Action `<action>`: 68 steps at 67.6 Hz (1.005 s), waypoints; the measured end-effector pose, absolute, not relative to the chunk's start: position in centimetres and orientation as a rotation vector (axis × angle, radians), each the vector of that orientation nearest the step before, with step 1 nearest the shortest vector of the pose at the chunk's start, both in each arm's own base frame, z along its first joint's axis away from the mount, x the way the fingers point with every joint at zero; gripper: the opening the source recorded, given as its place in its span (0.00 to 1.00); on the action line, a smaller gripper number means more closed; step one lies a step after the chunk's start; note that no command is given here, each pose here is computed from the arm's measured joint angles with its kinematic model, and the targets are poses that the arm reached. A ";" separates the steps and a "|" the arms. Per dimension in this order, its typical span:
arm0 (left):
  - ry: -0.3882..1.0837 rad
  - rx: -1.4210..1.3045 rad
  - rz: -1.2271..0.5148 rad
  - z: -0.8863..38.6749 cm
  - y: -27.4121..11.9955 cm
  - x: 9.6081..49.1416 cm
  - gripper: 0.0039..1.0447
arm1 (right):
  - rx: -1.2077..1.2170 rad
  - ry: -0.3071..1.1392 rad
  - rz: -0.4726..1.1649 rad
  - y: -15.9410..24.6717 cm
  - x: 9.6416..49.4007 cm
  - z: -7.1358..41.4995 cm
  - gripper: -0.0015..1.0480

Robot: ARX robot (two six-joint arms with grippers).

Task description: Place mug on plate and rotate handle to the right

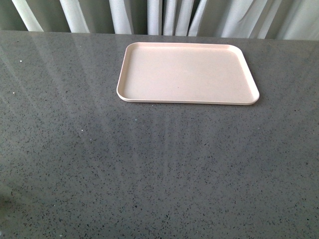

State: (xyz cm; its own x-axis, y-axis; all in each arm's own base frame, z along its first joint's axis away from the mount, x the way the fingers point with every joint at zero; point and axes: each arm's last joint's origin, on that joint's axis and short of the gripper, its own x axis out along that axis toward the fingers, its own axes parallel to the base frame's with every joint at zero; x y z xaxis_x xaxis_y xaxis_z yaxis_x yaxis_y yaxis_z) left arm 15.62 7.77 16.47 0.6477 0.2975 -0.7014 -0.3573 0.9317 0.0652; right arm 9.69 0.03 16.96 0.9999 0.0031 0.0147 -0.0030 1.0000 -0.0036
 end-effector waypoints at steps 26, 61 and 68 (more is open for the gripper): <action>0.864 -0.076 0.384 15.0 9.7 16.0 0.91 | -0.004 -0.015 0.003 0.0 9.7 17.0 0.91; 1.025 -0.047 0.285 12.0 9.0 17.2 0.65 | -0.004 -0.015 0.003 0.0 9.7 17.0 0.91; 1.042 -0.044 0.259 11.9 8.7 17.2 0.49 | -0.004 -0.015 0.003 0.0 9.7 17.0 0.91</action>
